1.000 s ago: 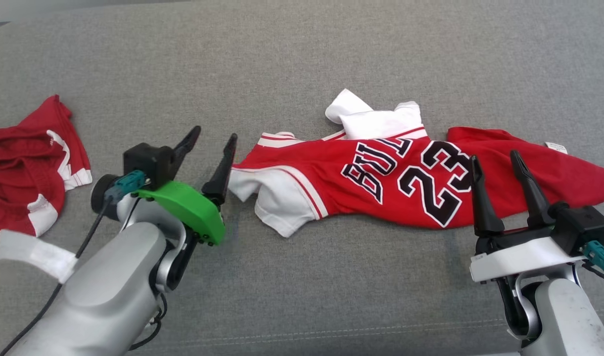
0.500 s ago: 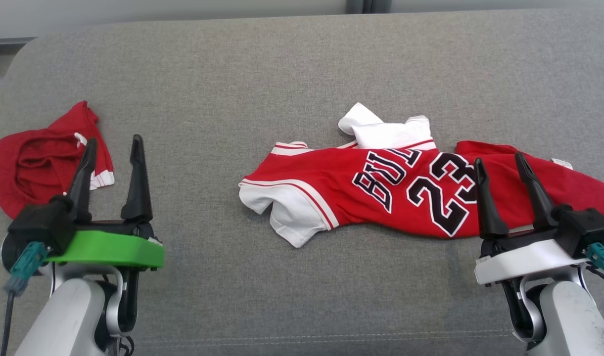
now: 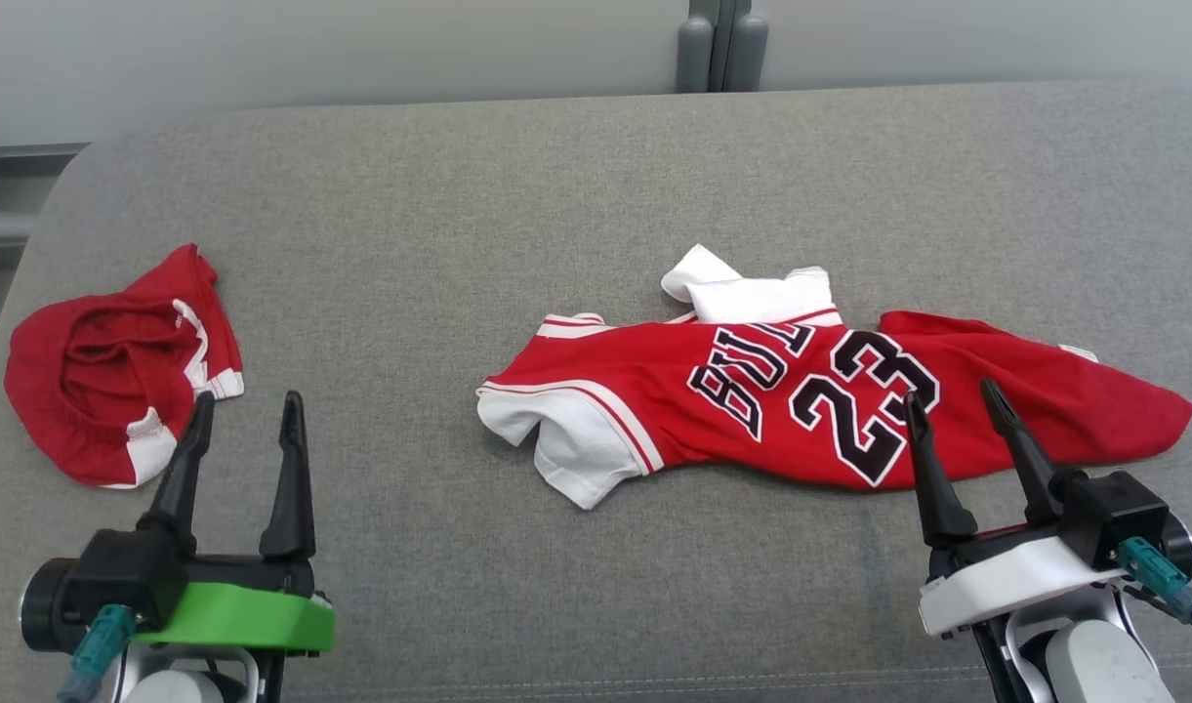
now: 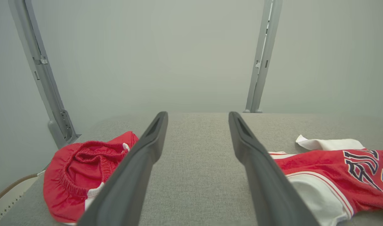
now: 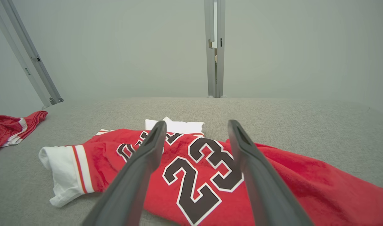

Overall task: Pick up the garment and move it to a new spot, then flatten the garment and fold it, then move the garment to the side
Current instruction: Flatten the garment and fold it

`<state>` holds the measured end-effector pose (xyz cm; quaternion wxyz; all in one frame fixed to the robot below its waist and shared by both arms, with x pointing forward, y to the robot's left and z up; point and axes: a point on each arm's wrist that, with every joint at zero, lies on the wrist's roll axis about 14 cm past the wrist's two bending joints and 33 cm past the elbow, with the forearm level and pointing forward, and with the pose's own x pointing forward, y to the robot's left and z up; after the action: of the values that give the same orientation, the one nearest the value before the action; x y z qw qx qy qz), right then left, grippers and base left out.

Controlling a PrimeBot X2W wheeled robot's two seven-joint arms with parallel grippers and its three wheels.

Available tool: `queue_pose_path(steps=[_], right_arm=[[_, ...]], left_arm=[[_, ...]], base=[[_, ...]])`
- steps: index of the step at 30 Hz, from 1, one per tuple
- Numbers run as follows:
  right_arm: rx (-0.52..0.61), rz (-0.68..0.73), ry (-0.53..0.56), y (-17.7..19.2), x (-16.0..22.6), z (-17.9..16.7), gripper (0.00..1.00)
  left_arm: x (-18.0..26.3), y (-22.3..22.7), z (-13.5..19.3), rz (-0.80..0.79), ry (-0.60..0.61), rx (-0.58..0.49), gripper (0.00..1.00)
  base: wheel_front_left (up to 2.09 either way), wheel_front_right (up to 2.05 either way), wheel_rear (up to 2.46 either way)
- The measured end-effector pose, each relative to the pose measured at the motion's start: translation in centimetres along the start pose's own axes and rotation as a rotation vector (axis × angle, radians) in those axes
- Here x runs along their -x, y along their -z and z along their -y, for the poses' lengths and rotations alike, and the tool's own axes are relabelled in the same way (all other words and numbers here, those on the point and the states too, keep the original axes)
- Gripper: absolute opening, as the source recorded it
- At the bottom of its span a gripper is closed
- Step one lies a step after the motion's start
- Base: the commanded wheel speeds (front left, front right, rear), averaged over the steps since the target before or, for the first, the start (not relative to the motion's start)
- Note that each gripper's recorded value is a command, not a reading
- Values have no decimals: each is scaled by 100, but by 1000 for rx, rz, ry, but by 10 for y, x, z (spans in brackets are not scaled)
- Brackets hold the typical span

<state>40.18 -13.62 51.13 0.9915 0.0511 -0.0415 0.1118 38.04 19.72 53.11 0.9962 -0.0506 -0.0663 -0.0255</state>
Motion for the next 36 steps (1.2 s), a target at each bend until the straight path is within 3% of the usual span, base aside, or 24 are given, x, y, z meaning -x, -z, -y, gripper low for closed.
queue_pose_path(steps=[18, 27, 36], right_arm=[[-3, 5, -8, -6, 9, -6, 100], [-8, -10, -15, -1, 7, -9, 100], [-17, -21, 20, 7, 2, 3, 100]], left_arm=[[15, 15, 11, -47, 59, -18, 100], [12, 67, 63, -325, 242, 113, 100], [-1, 110, 106, -553, 401, 171, 100]], base=[[0, 0, 0], [0, 0, 0], [0, 0, 0]])
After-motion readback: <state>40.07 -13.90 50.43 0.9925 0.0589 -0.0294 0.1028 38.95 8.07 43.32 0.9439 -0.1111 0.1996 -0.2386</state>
